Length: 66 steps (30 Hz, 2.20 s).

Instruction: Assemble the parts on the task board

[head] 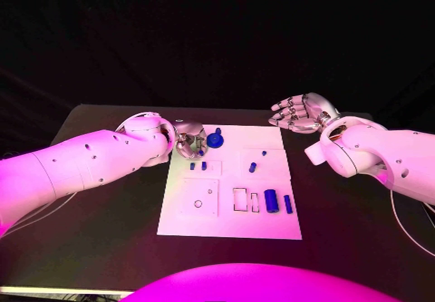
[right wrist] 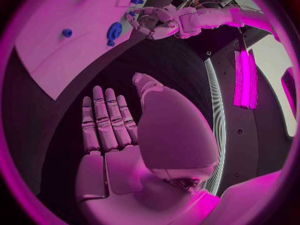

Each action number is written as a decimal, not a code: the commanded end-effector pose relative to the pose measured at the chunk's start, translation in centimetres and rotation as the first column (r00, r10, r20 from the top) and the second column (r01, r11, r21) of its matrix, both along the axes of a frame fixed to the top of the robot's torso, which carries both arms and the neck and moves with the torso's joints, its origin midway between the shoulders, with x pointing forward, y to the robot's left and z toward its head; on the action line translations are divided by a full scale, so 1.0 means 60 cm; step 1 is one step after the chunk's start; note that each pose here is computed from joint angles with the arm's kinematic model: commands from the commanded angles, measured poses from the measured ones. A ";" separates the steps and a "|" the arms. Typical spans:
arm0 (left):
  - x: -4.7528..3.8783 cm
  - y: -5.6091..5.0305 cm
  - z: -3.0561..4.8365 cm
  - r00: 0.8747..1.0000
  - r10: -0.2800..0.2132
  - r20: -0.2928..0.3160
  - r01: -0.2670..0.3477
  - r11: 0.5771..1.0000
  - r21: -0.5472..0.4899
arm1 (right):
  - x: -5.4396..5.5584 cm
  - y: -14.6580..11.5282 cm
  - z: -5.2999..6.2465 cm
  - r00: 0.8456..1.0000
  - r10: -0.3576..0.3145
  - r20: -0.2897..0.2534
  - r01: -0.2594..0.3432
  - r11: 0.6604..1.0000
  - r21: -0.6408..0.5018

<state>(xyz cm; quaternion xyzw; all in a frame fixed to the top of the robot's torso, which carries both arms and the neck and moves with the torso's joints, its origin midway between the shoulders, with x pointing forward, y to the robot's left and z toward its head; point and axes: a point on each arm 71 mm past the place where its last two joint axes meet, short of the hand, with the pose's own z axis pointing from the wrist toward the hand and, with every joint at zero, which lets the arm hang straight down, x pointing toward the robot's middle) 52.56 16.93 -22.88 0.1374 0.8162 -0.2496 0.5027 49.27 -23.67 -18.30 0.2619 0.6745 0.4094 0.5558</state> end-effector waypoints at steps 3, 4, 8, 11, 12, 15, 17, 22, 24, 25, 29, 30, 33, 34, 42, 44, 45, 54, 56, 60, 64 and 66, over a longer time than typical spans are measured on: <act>-0.005 0.000 -0.009 1.000 -0.019 -0.015 0.019 1.000 0.021 | -0.001 0.003 0.001 1.000 0.020 0.009 -0.020 1.000 -0.004; -0.005 0.000 -0.009 1.000 -0.018 -0.016 0.019 1.000 0.020 | -0.001 0.003 0.001 1.000 0.020 0.009 -0.020 1.000 -0.004; -0.006 0.001 -0.009 1.000 -0.017 -0.016 0.017 1.000 0.014 | -0.001 0.003 0.001 1.000 0.020 0.010 -0.020 1.000 -0.004; -0.006 0.002 -0.009 1.000 -0.015 -0.015 0.016 1.000 0.010 | 0.000 0.003 0.000 1.000 0.018 0.009 -0.018 1.000 -0.005; -0.006 0.002 -0.009 1.000 -0.015 -0.015 0.015 1.000 0.009 | 0.000 0.002 0.000 1.000 0.017 0.008 -0.017 1.000 -0.006; -0.006 0.003 -0.009 1.000 -0.012 -0.014 0.012 1.000 0.008 | 0.002 0.000 -0.001 1.000 0.013 0.008 -0.013 1.000 -0.008; -0.005 0.003 -0.009 1.000 -0.010 -0.014 0.010 1.000 0.008 | 0.002 -0.001 -0.001 1.000 0.011 0.007 -0.011 1.000 -0.010; -0.005 0.007 -0.010 1.000 -0.003 -0.016 0.003 1.000 0.012 | 0.002 -0.002 -0.001 1.000 0.012 0.006 -0.011 1.000 -0.018; -0.004 0.010 -0.010 1.000 0.002 -0.016 -0.002 1.000 0.014 | 0.002 -0.002 -0.002 1.000 0.013 0.006 -0.013 1.000 -0.023; -0.004 0.011 -0.010 1.000 0.004 -0.016 -0.004 1.000 0.015 | 0.002 -0.003 -0.002 1.000 0.013 0.005 -0.013 1.000 -0.025; -0.003 0.015 -0.011 1.000 0.012 -0.014 -0.012 1.000 0.017 | 0.003 -0.003 -0.002 1.000 0.016 0.004 -0.016 0.999 -0.033; -0.002 0.017 -0.011 1.000 0.014 -0.013 -0.014 1.000 0.017 | 0.003 -0.003 -0.002 1.000 0.018 0.004 -0.018 0.999 -0.037; -0.001 0.023 -0.011 1.000 0.023 -0.010 -0.022 1.000 0.018 | 0.003 -0.004 -0.003 1.000 0.029 0.002 -0.029 0.998 -0.054; -0.001 0.025 -0.010 1.000 0.025 -0.009 -0.025 1.000 0.019 | 0.003 -0.005 -0.004 0.999 0.034 0.002 -0.034 0.998 -0.061; 0.002 0.056 0.001 0.997 0.072 0.006 -0.072 0.997 -0.019 | 0.009 -0.011 -0.009 0.992 0.121 0.023 -0.113 0.970 -0.217; 0.004 0.069 0.008 0.995 0.100 0.006 -0.100 0.993 -0.058 | 0.010 -0.012 -0.011 0.988 0.154 0.028 -0.140 0.950 -0.277; 0.006 0.076 0.013 0.993 0.122 0.001 -0.121 0.988 -0.093 | 0.011 -0.011 -0.012 0.984 0.173 0.031 -0.155 0.936 -0.316; 0.007 0.145 0.058 0.934 0.276 -0.226 -0.357 0.727 -0.587 | 0.012 0.005 -0.030 0.951 0.307 0.040 -0.222 0.768 -0.600; 0.002 0.152 0.066 0.920 0.247 -0.304 -0.392 0.619 -0.681 | 0.010 0.010 -0.037 0.945 0.324 0.040 -0.224 0.730 -0.646; -0.011 0.154 0.078 0.904 0.171 -0.393 -0.426 0.455 -0.782 | 0.007 0.019 -0.049 0.937 0.345 0.049 -0.212 0.677 -0.705; -0.023 0.149 0.086 0.897 0.110 -0.428 -0.436 0.368 -0.821 | 0.005 0.030 -0.056 0.931 0.357 0.071 -0.194 0.653 -0.732; -0.027 0.145 0.089 0.896 0.087 -0.436 -0.438 0.342 -0.831 | 0.003 0.035 -0.059 0.929 0.362 0.078 -0.191 0.647 -0.738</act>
